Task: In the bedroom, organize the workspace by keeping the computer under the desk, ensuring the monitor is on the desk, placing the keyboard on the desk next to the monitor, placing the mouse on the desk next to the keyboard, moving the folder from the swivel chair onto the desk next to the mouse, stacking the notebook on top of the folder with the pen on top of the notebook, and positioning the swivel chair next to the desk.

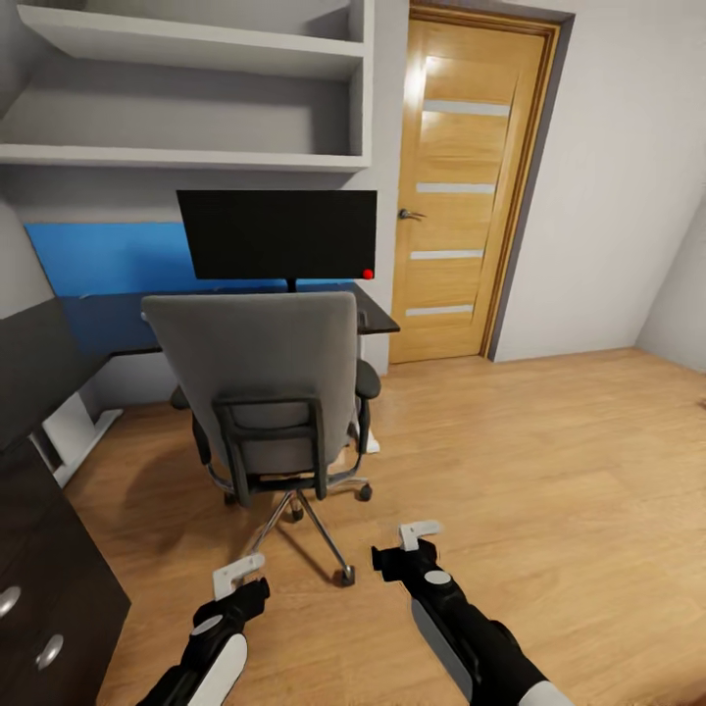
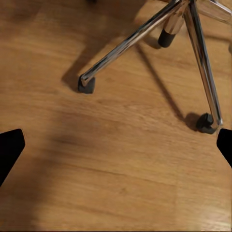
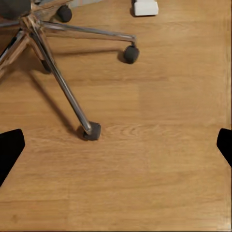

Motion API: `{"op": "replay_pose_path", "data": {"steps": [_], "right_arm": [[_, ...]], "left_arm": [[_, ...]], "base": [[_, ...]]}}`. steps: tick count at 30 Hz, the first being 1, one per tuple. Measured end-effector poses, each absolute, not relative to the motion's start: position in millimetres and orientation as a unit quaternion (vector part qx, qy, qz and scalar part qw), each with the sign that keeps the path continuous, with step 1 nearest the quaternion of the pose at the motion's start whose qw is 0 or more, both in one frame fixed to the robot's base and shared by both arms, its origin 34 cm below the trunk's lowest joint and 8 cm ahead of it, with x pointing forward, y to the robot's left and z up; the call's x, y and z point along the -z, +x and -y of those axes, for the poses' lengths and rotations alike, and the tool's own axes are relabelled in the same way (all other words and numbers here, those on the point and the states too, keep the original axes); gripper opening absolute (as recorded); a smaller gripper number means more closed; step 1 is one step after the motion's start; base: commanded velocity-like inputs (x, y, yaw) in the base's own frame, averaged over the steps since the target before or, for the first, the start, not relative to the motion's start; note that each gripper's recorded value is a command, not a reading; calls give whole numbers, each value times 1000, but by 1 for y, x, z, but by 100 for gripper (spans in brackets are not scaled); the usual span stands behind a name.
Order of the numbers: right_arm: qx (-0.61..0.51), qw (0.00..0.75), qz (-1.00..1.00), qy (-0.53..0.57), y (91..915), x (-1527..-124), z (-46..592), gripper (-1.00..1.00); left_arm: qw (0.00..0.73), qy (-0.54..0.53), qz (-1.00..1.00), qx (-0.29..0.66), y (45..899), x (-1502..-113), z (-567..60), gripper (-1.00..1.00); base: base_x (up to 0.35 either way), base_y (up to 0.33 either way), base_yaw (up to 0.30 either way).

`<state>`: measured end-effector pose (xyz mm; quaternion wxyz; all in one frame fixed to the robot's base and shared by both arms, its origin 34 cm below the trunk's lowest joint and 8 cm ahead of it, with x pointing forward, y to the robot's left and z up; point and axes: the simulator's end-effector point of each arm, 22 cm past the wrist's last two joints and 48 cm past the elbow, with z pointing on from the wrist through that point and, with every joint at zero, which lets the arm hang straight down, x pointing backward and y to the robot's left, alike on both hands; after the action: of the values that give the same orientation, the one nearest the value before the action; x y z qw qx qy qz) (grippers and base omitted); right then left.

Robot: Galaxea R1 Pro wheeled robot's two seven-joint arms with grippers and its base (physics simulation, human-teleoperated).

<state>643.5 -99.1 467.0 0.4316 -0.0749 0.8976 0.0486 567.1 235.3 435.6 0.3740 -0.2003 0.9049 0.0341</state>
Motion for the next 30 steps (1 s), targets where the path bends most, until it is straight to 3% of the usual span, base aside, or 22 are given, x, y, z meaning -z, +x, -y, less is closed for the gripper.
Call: {"op": "replay_pose_path", "data": {"steps": [10, 17, 30], "right_arm": [[-3, 397, -914, -79, 642, -483, 187, 100], [-11, 391, -917, -79, 638, -509, 190, 100], [-19, 386, -919, -73, 632, -545, 195, 100]], "left_arm": [[347, -205, -915, -26, 538, -421, -224, 100], [306, -251, -918, 6, 523, -418, -228, 100], [294, -277, -915, 2, 523, -440, -254, 100]], "base": [[-22, -16, -49], [-1, -1, -38], [0, 0, -4]]}}
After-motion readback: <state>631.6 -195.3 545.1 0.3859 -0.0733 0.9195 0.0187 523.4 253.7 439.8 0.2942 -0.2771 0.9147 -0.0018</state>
